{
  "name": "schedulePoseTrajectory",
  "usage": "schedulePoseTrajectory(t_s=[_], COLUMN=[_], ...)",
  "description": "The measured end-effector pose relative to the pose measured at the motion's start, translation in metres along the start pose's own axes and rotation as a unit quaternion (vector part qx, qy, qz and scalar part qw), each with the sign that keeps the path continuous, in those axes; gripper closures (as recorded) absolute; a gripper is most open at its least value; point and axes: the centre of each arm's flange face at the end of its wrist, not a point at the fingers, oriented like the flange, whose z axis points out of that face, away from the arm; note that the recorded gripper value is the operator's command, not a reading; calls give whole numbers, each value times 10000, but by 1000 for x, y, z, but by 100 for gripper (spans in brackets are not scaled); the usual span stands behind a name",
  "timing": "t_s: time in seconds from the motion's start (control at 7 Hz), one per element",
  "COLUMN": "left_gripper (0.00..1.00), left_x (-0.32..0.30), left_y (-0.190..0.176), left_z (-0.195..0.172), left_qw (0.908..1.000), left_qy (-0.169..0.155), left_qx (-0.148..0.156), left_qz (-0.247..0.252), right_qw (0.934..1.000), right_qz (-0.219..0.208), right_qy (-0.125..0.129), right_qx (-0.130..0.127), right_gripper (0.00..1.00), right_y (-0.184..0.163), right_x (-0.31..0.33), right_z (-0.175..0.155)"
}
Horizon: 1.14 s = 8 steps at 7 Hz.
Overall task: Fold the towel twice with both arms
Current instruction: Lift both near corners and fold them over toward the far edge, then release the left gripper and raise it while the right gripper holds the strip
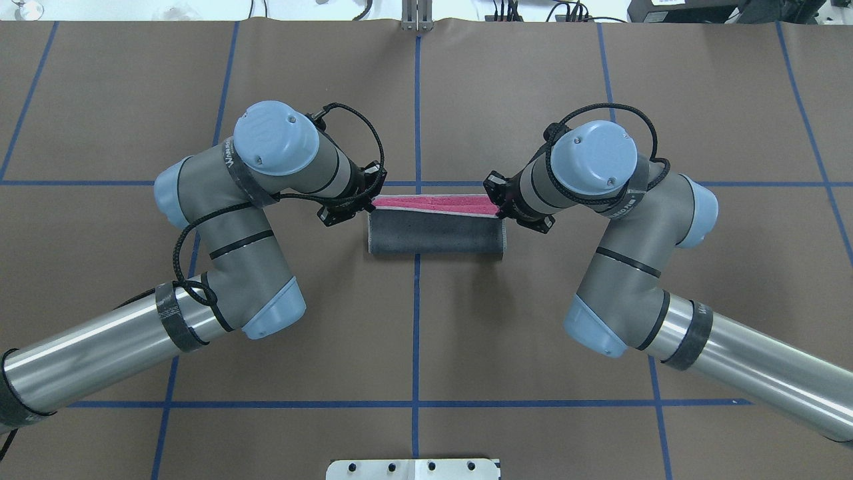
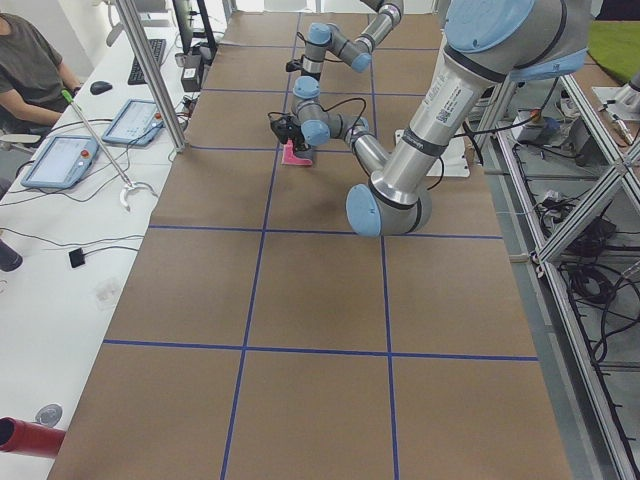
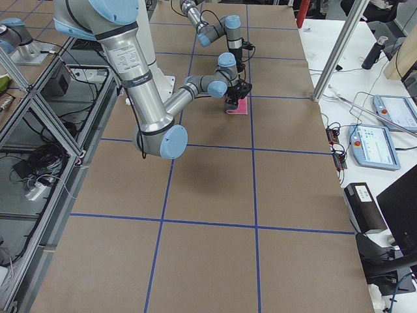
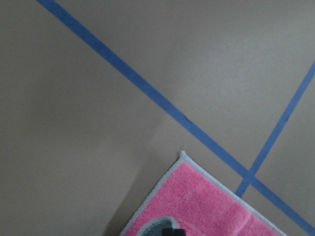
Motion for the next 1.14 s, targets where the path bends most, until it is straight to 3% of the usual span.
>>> schedulePoseTrajectory(t_s=[0.71, 0.86, 1.0, 1.14], left_gripper=[100, 83, 55, 41], left_x=[8, 8, 8, 9], left_y=[-21, -23, -23, -23], left_z=[23, 24, 25, 25], left_qw=[10000, 10000, 10000, 9999], left_qy=[38, 39, 47, 66], left_qx=[72, 78, 80, 76], left_qz=[-21, -25, -25, -18], right_qw=[9999, 9999, 9999, 9999], right_qz=[36, 39, 44, 48], right_qy=[123, 124, 119, 123], right_qx=[36, 38, 46, 51], right_gripper=[100, 100, 50, 44], right_y=[-8, -9, -10, -11], right_x=[-11, -12, -12, -13], right_z=[17, 17, 17, 17])
